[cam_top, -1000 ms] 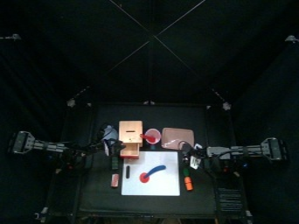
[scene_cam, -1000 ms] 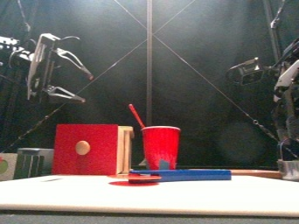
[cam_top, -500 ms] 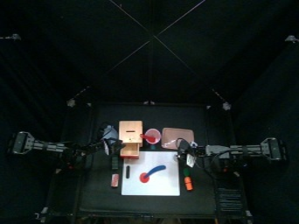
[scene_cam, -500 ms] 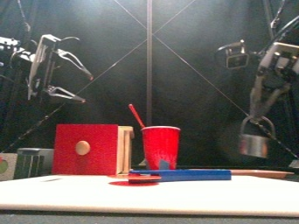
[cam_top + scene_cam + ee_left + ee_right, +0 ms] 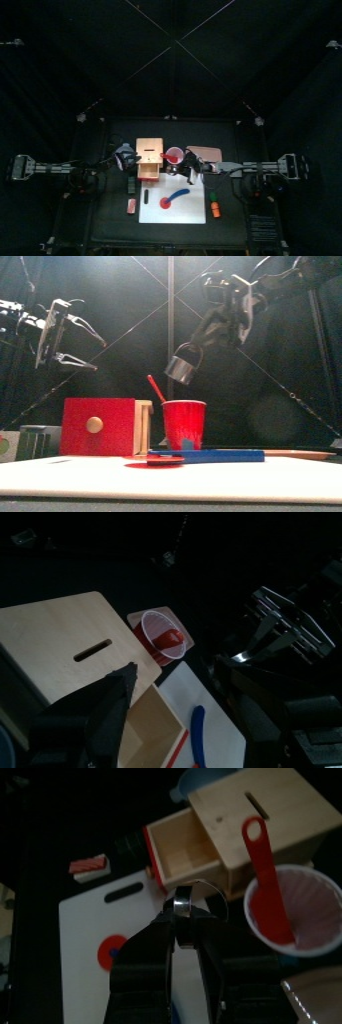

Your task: Place cookie cutter into open drawer

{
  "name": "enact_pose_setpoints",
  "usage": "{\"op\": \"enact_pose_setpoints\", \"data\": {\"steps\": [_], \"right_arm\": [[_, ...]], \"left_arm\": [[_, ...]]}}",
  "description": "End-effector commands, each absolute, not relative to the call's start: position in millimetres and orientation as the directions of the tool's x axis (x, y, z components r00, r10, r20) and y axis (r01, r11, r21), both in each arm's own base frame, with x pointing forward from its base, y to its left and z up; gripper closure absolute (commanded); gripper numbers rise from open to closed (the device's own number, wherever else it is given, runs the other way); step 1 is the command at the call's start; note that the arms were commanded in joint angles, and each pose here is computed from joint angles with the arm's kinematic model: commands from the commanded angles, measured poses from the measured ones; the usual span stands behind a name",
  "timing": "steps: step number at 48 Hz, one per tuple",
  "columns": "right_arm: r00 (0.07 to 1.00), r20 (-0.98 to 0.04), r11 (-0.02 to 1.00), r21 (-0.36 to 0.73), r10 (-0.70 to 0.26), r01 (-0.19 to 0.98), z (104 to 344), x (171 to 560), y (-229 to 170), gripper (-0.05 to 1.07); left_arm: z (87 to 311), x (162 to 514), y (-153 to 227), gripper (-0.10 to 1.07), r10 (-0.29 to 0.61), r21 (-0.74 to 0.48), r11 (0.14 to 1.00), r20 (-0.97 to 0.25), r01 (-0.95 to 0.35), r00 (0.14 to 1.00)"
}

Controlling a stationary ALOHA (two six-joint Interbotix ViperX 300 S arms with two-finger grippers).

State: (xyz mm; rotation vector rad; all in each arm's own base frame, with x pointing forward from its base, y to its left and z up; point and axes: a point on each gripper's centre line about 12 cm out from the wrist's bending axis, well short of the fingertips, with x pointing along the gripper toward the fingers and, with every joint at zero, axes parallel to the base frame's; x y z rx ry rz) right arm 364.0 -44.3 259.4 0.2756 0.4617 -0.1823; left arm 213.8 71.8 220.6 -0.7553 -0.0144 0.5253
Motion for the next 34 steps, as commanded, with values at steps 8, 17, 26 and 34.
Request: {"op": "enact_pose_setpoints", "data": {"steps": [8,17,26,34], "right_arm": [[0.911,-0.398,0.964,0.181,-0.109,0.195,265.1,426.8,-50.8,0.53],[0.910,-0.399,0.974,0.142,-0.108,0.178,258.2,461.1,-54.2,0.53],[0.898,-0.426,0.975,0.129,-0.111,0.182,247.4,478.6,-56.8,0.53],[0.882,-0.458,0.975,0.117,-0.114,0.187,239.1,486.0,-57.6,0.52]], "left_arm": [[224.6,213.9,75.3,0.02,0.475,-0.657,0.605,-0.156,-0.450,0.866],[220.4,211.4,75.5,0.02,0.477,-0.652,0.603,-0.166,-0.459,0.863],[218.6,207.6,74.8,0.02,0.476,-0.655,0.601,-0.166,-0.458,0.864],[218.9,203.7,74.3,0.02,0.477,-0.661,0.599,-0.159,-0.452,0.864]]}}
